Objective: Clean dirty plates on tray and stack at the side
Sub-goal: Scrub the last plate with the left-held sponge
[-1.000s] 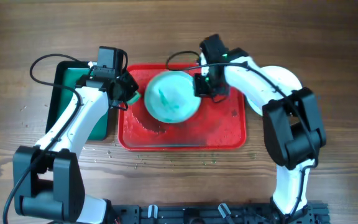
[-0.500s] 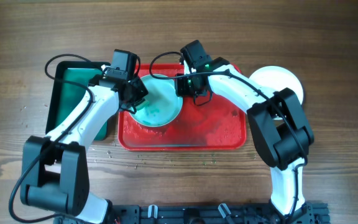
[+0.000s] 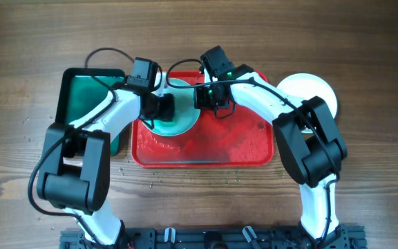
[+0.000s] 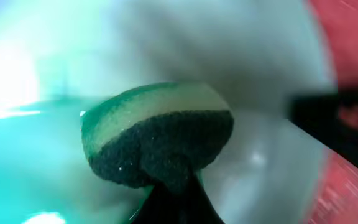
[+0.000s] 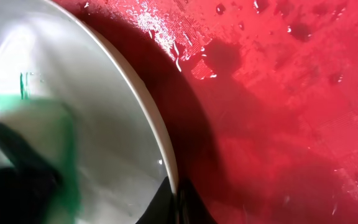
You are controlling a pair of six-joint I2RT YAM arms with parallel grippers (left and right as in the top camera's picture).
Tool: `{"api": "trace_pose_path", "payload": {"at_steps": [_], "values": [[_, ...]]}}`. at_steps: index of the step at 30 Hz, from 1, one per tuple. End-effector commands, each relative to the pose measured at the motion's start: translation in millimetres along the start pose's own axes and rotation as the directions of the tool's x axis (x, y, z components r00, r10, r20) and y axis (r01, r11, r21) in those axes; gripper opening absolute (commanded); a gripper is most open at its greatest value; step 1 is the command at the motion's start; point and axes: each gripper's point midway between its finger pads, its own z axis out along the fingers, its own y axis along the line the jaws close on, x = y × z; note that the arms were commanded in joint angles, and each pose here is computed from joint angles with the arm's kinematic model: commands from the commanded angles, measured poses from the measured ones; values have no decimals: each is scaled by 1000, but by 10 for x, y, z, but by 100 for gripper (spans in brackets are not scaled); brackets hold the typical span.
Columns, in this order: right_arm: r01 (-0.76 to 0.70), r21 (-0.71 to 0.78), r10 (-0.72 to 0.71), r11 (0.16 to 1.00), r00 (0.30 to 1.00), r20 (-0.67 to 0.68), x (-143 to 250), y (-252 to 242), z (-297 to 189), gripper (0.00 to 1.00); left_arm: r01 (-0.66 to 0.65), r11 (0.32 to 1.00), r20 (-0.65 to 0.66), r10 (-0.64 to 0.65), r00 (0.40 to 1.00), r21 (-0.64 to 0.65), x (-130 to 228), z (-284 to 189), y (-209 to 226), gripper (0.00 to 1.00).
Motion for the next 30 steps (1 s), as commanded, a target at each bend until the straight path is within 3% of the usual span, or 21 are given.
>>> {"api": "trace_pose_path", "payload": {"at_steps": [1, 4, 6, 7, 10, 11, 12, 14, 16, 19, 21, 24, 25, 27, 30], "values": [[-7, 21, 8, 1000, 999, -43, 103, -106, 161, 4, -136, 984, -54, 143, 988, 119, 169, 144, -201, 4], [-6, 22, 7, 1000, 999, -45, 108, -107, 160, 4, 48, 980, 65, -36, 997, -195, -92, 122, 320, 4], [-6, 22, 7, 1000, 999, -44, 107, -107, 160, 4, 274, 884, 246, -189, 951, -378, -276, -27, 709, 4], [-6, 21, 7, 1000, 999, -44, 107, -106, 160, 4, 372, 817, 333, -236, 913, -440, -314, -128, 879, 4], [-6, 21, 7, 1000, 999, -43, 105, -105, 160, 4, 407, 790, 350, -260, 900, -460, -280, -154, 923, 4], [-5, 21, 6, 1000, 999, -43, 104, -104, 161, 4, 387, 810, 304, -272, 913, -441, -205, -99, 847, 4], [-5, 21, 6, 1000, 999, -43, 105, -105, 160, 4, 301, 879, 196, -243, 950, -371, -113, 13, 651, 4], [-4, 14, 4, 1000, 999, -52, 121, -95, 160, 4, 50, 996, -31, -52, 998, -70, 122, 177, 33, 4], [-14, -6, 13, 1000, 996, -87, 196, -67, 155, 4, -93, 976, -99, 114, 989, 198, 298, 159, -465, 4], [-31, -38, 25, 999, 989, -144, 318, -18, 140, 4, -169, 945, -25, 183, 983, 279, 174, 151, -678, 4], [-31, -42, 24, 999, 987, -156, 350, -2, 140, 4, -117, 978, 67, 107, 992, 174, -106, 186, -542, 4], [-17, -45, 10, 999, 988, -156, 357, 12, 144, 4, 81, 984, 216, -45, 975, -159, -412, 150, 56, 4], [-10, -48, 3, 999, 988, -153, 350, 15, 145, 4, 178, 937, 285, -90, 954, -299, -465, 60, 342, 4], [-3, -50, -4, 999, 989, -150, 343, 19, 146, 4, 297, 866, 336, -162, 928, -402, -406, -37, 590, 4], [-1, -53, -7, 999, 989, -146, 332, 24, 147, 4, 427, 756, 282, -325, 903, -497, 37, -92, 796, 4]]}}
